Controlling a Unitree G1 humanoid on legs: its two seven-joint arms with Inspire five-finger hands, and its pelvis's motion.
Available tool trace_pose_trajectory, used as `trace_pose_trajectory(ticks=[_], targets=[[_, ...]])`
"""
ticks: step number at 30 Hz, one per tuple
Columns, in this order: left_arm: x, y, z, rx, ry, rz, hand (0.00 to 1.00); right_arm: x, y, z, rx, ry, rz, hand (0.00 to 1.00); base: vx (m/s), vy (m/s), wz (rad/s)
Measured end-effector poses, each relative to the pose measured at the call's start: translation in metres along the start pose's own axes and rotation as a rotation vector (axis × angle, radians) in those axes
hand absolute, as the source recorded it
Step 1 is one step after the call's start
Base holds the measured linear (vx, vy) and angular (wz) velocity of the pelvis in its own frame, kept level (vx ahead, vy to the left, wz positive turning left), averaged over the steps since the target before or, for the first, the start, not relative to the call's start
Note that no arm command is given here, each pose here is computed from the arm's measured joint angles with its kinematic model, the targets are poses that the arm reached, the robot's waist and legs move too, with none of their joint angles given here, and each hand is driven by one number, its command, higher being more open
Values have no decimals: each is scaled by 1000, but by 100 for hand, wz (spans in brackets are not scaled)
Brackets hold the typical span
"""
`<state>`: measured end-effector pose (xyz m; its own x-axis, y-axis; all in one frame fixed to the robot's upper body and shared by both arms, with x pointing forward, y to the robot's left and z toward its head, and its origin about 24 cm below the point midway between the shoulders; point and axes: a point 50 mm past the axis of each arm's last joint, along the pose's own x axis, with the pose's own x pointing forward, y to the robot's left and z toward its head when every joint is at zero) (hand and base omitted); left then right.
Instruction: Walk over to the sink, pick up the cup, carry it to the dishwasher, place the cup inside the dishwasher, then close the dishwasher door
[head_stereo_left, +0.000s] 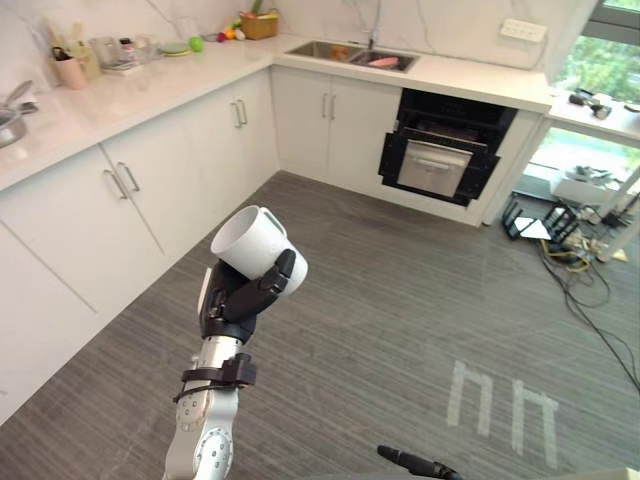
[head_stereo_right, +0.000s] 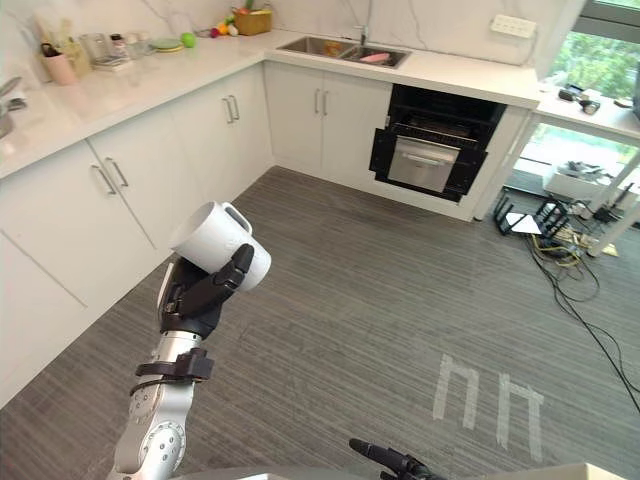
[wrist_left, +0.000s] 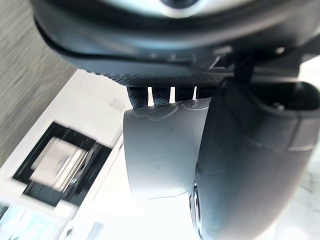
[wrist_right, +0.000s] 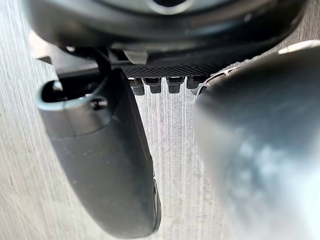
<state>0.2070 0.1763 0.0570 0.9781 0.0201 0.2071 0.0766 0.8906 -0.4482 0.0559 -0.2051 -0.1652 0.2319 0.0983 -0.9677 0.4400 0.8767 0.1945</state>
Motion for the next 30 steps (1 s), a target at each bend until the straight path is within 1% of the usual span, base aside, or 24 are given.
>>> trace_pose_trajectory(ticks=[4, 5, 7, 13, 16, 19, 21, 24, 27, 30], targets=[[-1, 4, 5, -11, -30, 34, 0, -2, -12, -15, 53, 46, -33, 100, 4, 56, 64], [-3, 6, 6, -9, -31, 46, 0, -2, -14, -15, 60, 44, -39, 100, 64, 81, 33], [-7, 9, 4, -14, -23, 70, 0, -4, -19, -4, 79, 3, -50, 100, 31, 111, 15], [-7, 7, 1, -19, -3, 62, 0, 1, 2, -5, 172, -42, 43, 100, 180, 62, 25], [-1, 2, -1, -29, 17, 39, 0, 0, 7, -4, 227, -53, 67, 100, 325, 9, -3], [5, -16, -3, -65, 35, -41, 0, -1, 13, 1, 227, -49, 96, 100, 431, -47, 36], [5, -34, -2, -100, 30, -127, 0, -3, 13, 2, 220, -48, 93, 100, 725, -185, 75], [5, -50, -2, -144, 18, -185, 0, -6, 11, 7, 206, -33, 83, 100, 677, -201, 46], [5, -57, -2, -208, -7, -179, 0, -10, 4, 7, 198, -26, 38, 100, 645, -170, 7], [4, -60, -3, -226, -20, -197, 0, -11, 0, 2, 196, -11, 3, 100, 562, -92, -18]])
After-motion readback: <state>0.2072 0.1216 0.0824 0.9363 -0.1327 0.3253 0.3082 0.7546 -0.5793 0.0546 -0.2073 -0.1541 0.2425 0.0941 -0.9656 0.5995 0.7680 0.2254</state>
